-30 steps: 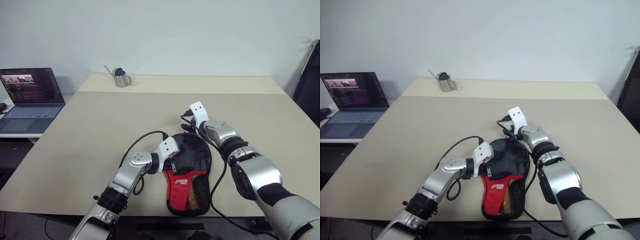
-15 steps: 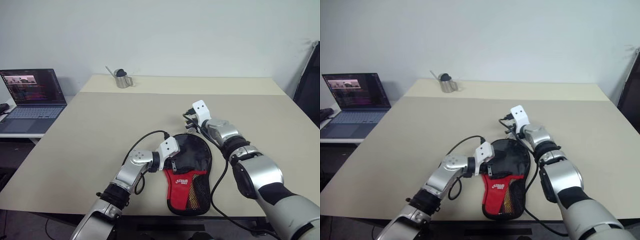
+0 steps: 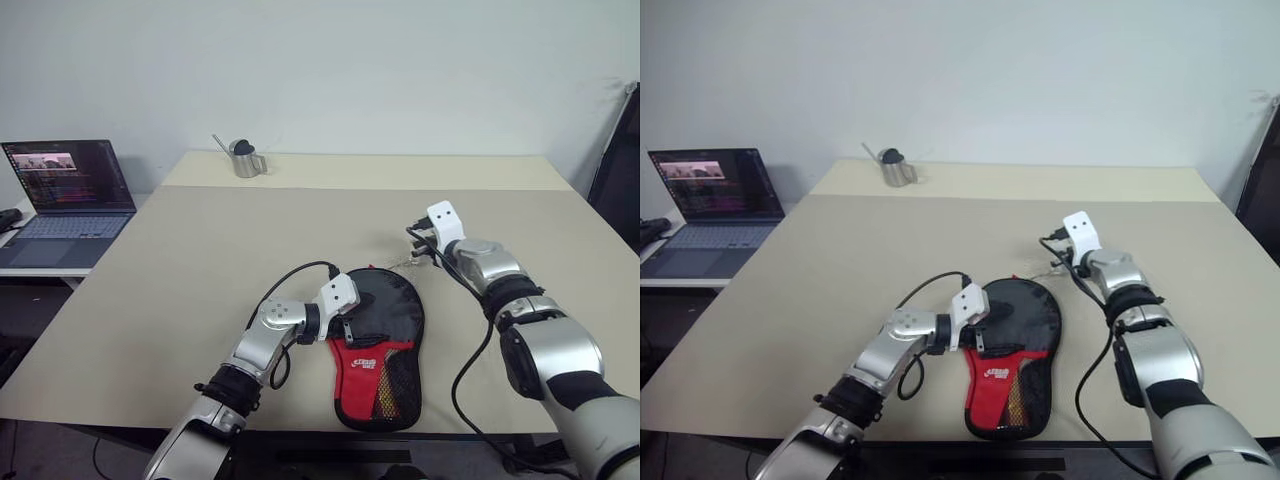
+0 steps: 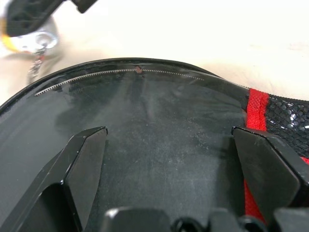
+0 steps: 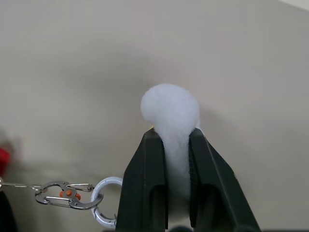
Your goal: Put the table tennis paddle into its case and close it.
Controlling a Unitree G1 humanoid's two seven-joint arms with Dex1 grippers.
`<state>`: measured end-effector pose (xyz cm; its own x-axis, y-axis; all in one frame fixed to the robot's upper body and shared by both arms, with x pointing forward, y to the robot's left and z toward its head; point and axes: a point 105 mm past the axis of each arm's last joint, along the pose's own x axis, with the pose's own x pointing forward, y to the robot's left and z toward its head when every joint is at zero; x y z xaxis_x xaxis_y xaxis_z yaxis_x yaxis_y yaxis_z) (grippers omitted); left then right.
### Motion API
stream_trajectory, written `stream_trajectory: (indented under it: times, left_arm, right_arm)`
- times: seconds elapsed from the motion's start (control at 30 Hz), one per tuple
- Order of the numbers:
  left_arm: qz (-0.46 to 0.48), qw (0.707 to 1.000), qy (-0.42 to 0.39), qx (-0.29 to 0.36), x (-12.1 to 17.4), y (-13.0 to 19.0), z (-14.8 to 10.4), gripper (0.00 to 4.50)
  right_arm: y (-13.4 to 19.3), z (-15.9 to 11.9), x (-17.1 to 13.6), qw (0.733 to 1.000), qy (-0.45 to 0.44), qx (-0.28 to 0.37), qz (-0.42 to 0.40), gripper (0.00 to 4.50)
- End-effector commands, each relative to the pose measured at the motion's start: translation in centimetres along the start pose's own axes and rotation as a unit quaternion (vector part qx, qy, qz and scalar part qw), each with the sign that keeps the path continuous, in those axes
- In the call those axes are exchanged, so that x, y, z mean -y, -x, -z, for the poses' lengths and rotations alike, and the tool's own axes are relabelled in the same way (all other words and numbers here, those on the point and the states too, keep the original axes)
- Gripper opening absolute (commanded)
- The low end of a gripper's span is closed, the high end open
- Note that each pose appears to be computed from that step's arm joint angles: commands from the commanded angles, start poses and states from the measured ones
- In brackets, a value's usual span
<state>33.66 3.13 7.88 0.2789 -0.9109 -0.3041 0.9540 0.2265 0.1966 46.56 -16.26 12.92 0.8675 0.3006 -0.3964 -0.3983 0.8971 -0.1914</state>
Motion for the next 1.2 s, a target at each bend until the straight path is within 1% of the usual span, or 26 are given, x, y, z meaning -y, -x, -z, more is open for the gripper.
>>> stream_trajectory:
  times: [0.03, 0.23, 0.4, 0.5, 0.73, 0.9, 1.07, 1.2]
  left_arm:
    - [0.022, 0.996, 0.039, -0.08, 1.6, 0.0, 4.7, 4.5]
    - [0.023, 0.996, 0.04, -0.082, 1.5, -0.2, 4.8, 4.5]
    - [0.026, 0.995, 0.04, -0.082, 1.6, -0.5, 4.8, 4.5]
    - [0.026, 0.995, 0.039, -0.083, 1.6, -0.6, 4.8, 4.5]
    - [0.031, 0.995, 0.037, -0.084, 1.7, -1.1, 4.6, 4.5]
    - [0.035, 0.995, 0.033, -0.083, 1.7, -1.4, 4.4, 4.5]
    - [0.041, 0.995, 0.032, -0.081, 1.9, -1.8, 4.2, 4.5]
    - [0.047, 0.995, 0.031, -0.08, 2.1, -2.1, 4.2, 4.5]
  right_arm:
    - [1.4, -1.5, 2.3, 0.999, 0.009, 0.023, 0.023, 0.12]
    - [3.9, 0.4, 4.2, 1.0, 0.017, 0.0, 0.02, 0.12]
    - [6.8, 1.9, 4.4, 1.0, 0.018, -0.019, 0.004, 0.12]
    - [8.6, 2.7, 3.5, 0.999, 0.02, -0.034, -0.022, 0.12]
    - [12.2, 4.9, -0.6, 0.991, 0.035, -0.074, -0.103, 0.11]
    - [14.5, 6.3, -3.3, 0.979, 0.057, -0.1, -0.166, 0.11]
    - [15.8, 7.1, -4.2, 0.971, 0.081, -0.118, -0.19, 0.11]
    - [17.4, 8.3, -5.4, 0.959, 0.091, -0.139, -0.23, 0.1]
